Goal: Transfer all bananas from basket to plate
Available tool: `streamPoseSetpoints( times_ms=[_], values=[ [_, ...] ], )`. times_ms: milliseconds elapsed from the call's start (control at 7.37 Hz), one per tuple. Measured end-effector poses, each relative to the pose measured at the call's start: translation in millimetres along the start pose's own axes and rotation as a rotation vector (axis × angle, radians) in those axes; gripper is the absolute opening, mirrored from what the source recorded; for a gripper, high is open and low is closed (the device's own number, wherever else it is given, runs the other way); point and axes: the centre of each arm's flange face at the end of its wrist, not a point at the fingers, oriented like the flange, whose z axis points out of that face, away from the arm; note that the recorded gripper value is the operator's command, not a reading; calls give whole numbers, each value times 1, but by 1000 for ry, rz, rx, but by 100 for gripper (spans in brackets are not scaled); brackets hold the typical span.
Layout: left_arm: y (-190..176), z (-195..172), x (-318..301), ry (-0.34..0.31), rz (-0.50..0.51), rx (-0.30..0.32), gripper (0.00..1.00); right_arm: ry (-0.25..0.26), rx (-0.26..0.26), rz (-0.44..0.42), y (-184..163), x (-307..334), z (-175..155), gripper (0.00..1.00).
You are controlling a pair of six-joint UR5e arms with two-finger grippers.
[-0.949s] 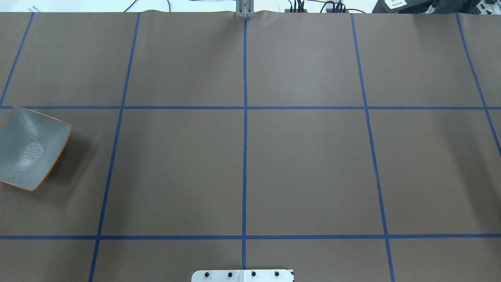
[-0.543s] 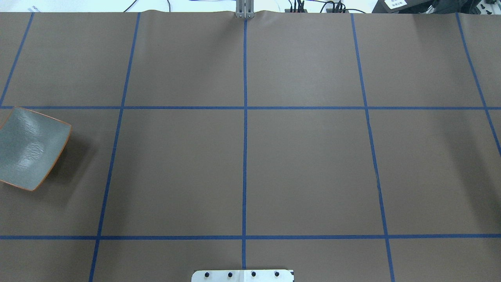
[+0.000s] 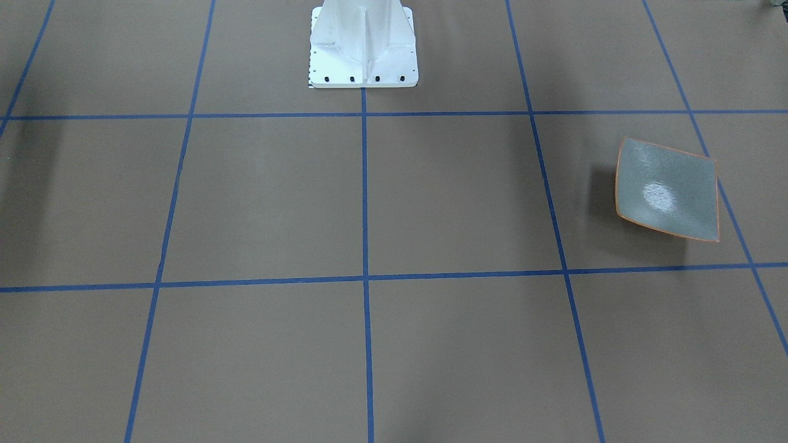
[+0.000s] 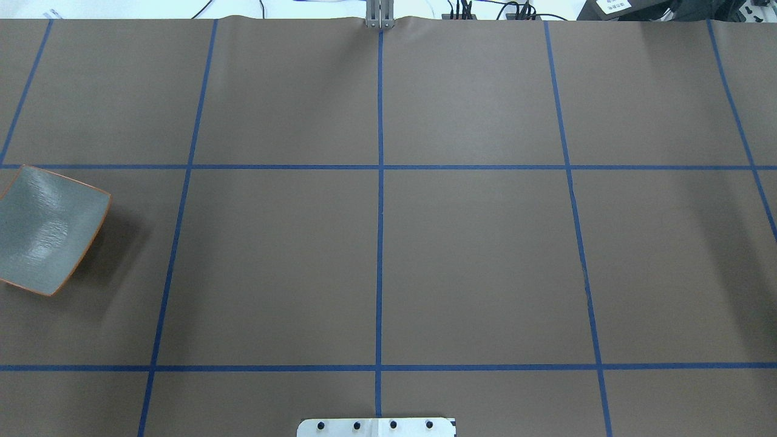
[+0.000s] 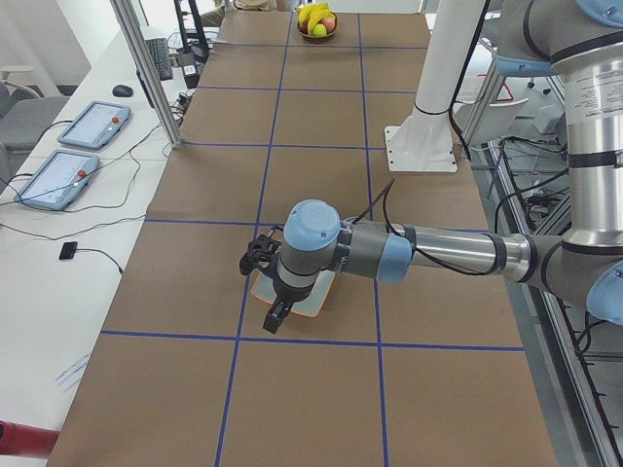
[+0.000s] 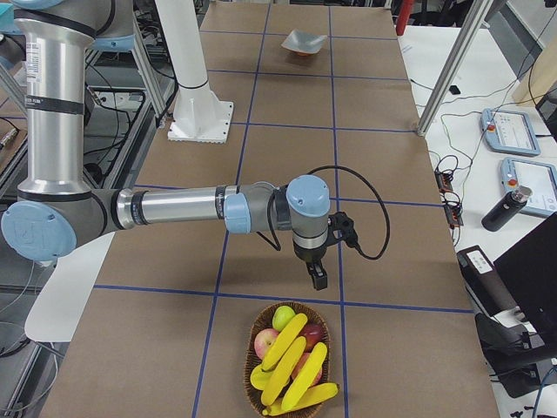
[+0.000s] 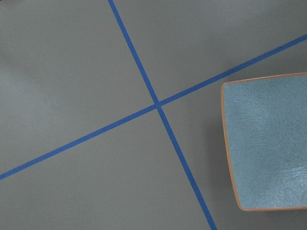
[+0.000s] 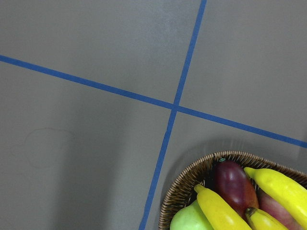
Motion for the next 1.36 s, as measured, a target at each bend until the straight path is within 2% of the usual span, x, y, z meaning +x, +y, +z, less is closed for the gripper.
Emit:
streamPoseSetpoints(
  times_ms=[271, 407, 543, 814, 949, 1356],
  values=[
    [-3, 0, -1, -1, 0, 2, 100, -7, -22, -178, 13, 19, 25, 100],
    [-3, 1, -2, 0, -1, 1, 100, -23, -47, -301, 22, 31, 41, 100],
    [-2, 2, -3, 0, -4, -1, 100, -41, -69, -382, 29, 42, 56, 100],
    [1, 5, -5, 3, -10, -8, 100, -66, -99, -436, 38, 55, 80, 99],
    [3, 7, -6, 5, -13, -11, 100, -71, -108, -443, 41, 63, 93, 94],
    [7, 8, -6, 6, -14, -14, 100, -90, -128, -433, 50, 76, 126, 92]
  ],
)
